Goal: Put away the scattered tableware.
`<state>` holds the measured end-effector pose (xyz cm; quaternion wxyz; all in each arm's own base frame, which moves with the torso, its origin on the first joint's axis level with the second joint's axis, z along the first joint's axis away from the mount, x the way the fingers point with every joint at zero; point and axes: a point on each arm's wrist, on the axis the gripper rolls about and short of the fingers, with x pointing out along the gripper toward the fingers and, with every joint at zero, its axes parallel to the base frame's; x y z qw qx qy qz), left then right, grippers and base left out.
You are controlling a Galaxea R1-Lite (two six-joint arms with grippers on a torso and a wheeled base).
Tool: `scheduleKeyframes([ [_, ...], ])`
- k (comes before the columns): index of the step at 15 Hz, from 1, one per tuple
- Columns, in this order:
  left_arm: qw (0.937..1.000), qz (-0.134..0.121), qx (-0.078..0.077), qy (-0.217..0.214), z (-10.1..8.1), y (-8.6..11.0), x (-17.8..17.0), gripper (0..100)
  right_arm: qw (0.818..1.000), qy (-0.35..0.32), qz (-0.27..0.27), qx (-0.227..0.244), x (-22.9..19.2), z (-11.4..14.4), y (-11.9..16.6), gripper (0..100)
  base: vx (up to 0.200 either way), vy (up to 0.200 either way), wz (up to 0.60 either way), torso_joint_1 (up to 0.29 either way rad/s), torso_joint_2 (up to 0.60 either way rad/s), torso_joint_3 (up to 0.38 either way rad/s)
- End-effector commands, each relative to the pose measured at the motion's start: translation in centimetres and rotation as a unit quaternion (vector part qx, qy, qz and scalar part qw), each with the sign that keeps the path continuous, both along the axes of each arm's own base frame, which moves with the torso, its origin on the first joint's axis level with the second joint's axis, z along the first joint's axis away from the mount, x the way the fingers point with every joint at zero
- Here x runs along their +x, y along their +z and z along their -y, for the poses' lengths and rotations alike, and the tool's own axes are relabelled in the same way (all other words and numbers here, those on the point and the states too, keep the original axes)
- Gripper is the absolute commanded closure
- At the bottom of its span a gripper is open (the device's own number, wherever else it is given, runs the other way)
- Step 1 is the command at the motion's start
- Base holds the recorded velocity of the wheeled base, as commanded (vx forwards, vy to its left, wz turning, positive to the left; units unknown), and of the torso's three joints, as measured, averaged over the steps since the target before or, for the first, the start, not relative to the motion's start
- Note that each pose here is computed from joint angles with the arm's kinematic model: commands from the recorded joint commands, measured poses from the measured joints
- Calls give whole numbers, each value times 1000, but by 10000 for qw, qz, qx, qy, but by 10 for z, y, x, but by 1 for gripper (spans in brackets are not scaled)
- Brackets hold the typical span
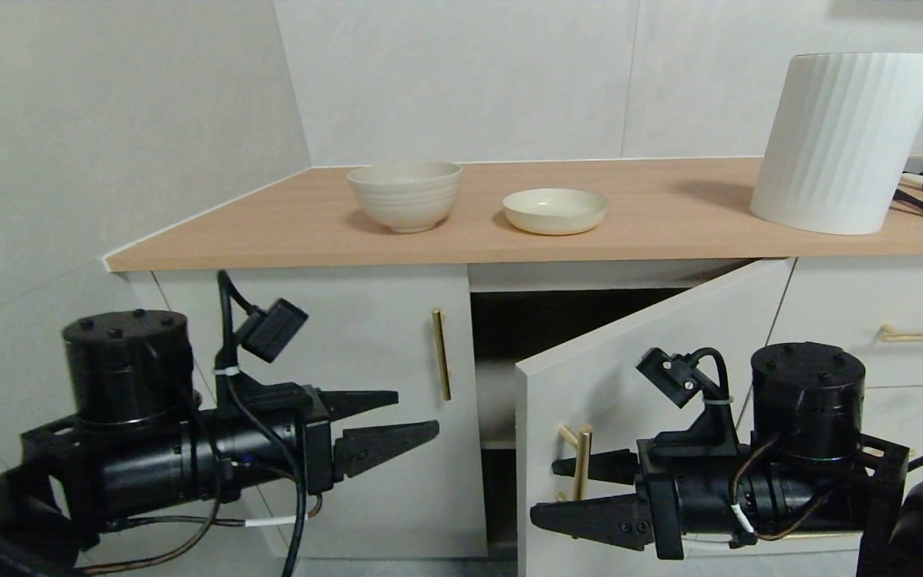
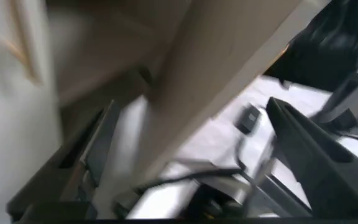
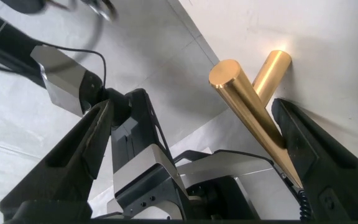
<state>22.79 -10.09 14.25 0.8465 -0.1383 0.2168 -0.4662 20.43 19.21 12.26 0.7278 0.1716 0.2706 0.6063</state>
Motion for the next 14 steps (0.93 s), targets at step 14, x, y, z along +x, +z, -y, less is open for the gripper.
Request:
scheduleKeyframes([
  [14,9976,552,-175,-371,92,-81,70,100,9997,52,-157,-158,0,-3,-12,0,0,0,0,0,0,0],
])
